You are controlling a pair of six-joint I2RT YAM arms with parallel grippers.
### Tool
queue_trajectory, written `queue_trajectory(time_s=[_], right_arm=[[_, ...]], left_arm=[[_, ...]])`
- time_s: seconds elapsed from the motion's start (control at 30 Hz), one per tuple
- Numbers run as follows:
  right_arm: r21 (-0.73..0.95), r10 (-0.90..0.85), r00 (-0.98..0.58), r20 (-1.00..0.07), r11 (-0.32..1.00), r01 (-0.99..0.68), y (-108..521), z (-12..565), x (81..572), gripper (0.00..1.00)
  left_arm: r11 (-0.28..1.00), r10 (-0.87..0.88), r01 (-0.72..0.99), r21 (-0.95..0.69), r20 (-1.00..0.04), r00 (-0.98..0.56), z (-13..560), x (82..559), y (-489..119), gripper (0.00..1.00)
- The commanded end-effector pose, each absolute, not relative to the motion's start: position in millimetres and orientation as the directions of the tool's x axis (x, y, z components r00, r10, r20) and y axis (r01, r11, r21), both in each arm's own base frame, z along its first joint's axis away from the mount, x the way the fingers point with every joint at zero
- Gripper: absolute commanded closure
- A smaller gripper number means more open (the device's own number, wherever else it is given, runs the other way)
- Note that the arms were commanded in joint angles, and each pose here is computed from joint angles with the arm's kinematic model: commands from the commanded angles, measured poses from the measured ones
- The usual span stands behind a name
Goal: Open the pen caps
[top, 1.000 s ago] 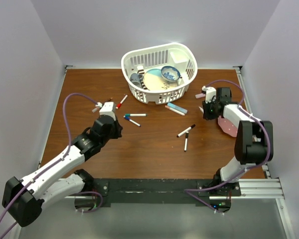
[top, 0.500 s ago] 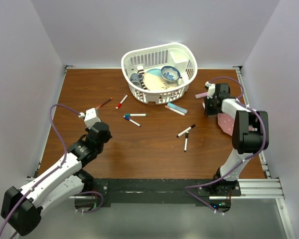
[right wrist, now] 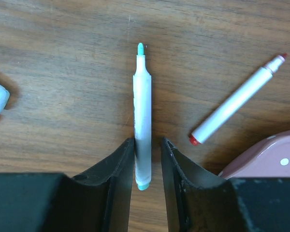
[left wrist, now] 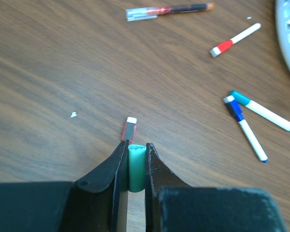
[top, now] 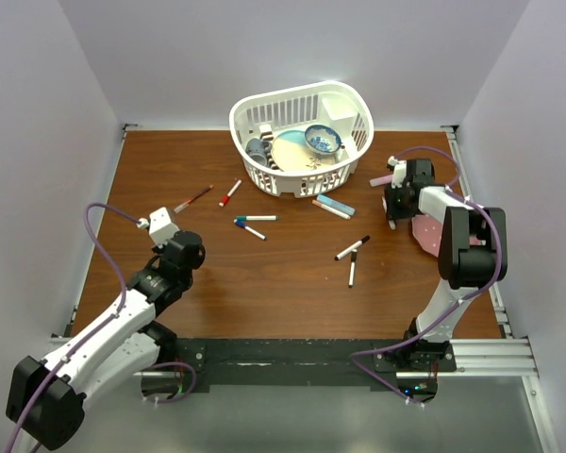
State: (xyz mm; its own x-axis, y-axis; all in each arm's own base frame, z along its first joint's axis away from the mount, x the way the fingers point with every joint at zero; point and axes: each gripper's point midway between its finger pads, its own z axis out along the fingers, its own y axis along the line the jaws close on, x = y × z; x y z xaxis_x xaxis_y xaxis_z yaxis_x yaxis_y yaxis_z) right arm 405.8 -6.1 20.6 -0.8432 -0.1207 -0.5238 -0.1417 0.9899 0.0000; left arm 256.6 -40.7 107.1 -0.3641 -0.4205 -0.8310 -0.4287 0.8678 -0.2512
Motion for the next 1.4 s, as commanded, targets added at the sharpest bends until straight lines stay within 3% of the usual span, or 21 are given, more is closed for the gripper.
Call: queue_trajectory(time_s=[0.0, 0.4, 0.53, 0.57, 0.67, 0.93, 1.03, 1.17, 1.37], right_arm=[[-0.021, -0.125, -0.808, -0.576, 0.99, -0.138, -9, 47, 419, 0.67], [-0.05, -0.194, -0.708, -0.679, 0.974, -0.219, -3, 113, 422, 0.66], [0.085, -0.334, -0.663, -0.67, 0.853, -0.515, 42, 125, 396, 0.64], [0.185, -0.323, -0.663, -0.675, 0.796, -0.576, 62, 130, 381, 0.64], [0.258, -0.302, -0.628, -0.717, 0.722, -0.642, 83, 151, 368, 0.62], [0.314, -0.262, -0.611, -0.747, 0.671, -0.672, 98, 173, 348, 0.61], [0.32, -0.262, -0.614, -0.745, 0.667, -0.673, 99, 170, 344, 0.61], [0.335, -0.263, -0.617, -0.742, 0.652, -0.68, 101, 169, 340, 0.61], [0.322, -0.295, -0.562, -0.773, 0.581, -0.748, 109, 180, 328, 0.57]], left_arm=[[0.827, -0.454, -0.491, -0.274, -0.84, -0.296, 109, 262, -27, 1.0], [0.792, -0.492, -0.545, -0.274, -0.815, -0.306, 93, 264, -12, 0.98], [0.781, -0.503, -0.561, -0.273, -0.807, -0.309, 86, 262, -9, 0.96], [0.779, -0.505, -0.566, -0.27, -0.805, -0.312, 83, 261, -7, 0.96], [0.774, -0.516, -0.573, -0.269, -0.792, -0.326, 75, 264, -5, 0.96], [0.781, -0.553, -0.563, -0.271, -0.72, -0.42, 43, 275, -13, 0.95], [0.775, -0.56, -0.574, -0.264, -0.708, -0.431, 39, 273, -12, 0.86], [0.762, -0.571, -0.59, -0.267, -0.707, -0.416, 42, 270, -8, 0.6], [0.753, -0.578, -0.592, -0.287, -0.718, -0.388, 56, 269, -5, 0.3]])
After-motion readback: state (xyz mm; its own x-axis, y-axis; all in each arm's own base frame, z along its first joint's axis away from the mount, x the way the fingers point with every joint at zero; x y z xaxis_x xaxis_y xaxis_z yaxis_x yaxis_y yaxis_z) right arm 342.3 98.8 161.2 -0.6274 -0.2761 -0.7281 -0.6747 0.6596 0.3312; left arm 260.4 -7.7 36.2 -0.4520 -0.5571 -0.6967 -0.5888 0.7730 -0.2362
